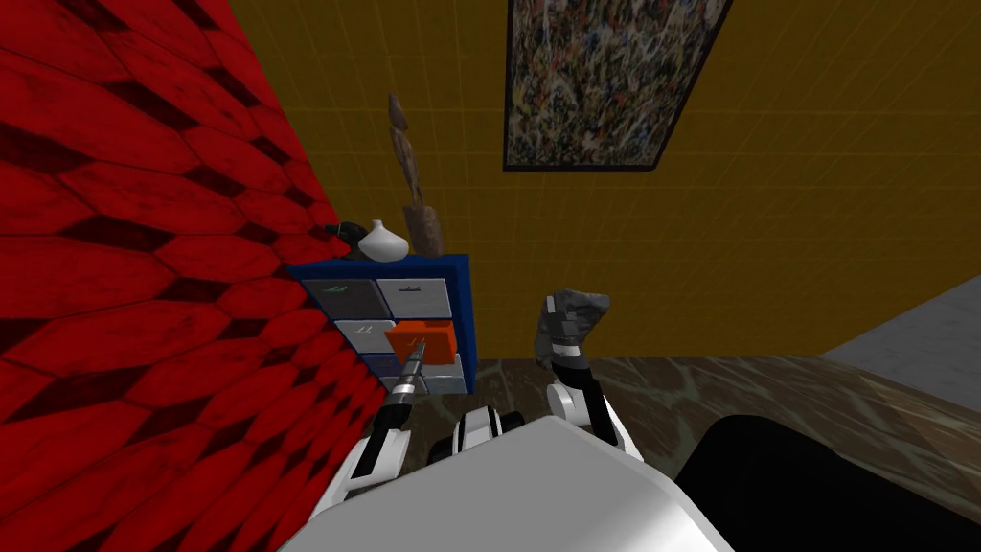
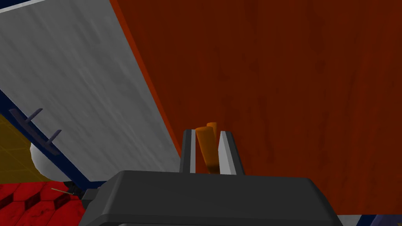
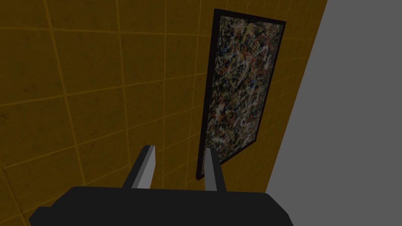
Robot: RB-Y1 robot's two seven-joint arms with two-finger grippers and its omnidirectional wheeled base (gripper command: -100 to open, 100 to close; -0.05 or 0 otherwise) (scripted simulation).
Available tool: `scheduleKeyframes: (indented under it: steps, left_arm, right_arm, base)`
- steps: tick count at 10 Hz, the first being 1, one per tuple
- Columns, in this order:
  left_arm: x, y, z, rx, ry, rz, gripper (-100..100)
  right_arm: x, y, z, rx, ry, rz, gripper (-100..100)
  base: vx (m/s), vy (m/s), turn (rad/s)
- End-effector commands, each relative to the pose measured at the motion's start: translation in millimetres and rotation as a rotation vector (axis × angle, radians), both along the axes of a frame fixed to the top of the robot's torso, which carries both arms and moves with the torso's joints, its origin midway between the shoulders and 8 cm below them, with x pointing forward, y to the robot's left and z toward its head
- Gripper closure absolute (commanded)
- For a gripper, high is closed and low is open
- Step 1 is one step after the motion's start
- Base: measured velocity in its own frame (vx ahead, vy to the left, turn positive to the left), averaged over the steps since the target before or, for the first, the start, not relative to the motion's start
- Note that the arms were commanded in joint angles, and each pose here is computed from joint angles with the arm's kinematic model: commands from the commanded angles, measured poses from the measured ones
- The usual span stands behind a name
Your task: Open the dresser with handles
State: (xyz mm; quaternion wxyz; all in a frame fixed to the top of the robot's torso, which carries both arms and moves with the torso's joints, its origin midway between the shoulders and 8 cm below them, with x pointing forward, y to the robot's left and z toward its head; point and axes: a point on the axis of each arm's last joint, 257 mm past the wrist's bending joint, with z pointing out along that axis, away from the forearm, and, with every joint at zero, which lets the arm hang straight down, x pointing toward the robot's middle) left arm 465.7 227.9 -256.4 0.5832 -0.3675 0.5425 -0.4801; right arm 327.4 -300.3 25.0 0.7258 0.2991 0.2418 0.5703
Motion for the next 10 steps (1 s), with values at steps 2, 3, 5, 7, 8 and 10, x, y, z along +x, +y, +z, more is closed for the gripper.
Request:
scheduleKeyframes:
  steps: [2,3,5,7,8,10]
  left_arm:
    - [-5.4,0.1,-1.6,0.001,0.007,-0.004,100]
    - [-7.2,0.0,-1.2,0.001,0.006,-0.006,100]
    - [3.3,1.5,15.5,0.0,0.006,-0.004,-100]
    - [8.8,2.5,26.5,0.001,0.006,-0.003,-100]
    - [11.4,3.0,32.1,0.001,0.006,-0.003,-100]
    - [16.2,3.7,43.4,0.001,0.006,-0.002,-100]
  right_arm:
    - [0.0,0.0,0.0,0.0,0.0,0.0,0]
    - [0.0,0.0,0.0,0.0,0.0,0.0,0]
    - [0.0,0.0,-0.1,0.0,0.0,0.0,0]
    - [-0.1,0.0,-0.1,0.0,0.0,0.0,0]
    - [-0.1,0.0,-0.1,0.0,0.0,0.0,0]
    - [-0.1,0.0,-0.1,0.0,0.0,0.0,0]
  base:
    - [-0.172,0.027,0.028]
    - [-0.191,0.056,0.02]
    - [-0.068,0.01,-0.01]
    - [-0.004,-0.015,-0.003]
    - [-0.005,-0.01,-0.01]
    - [-0.021,-0.006,-0.004]
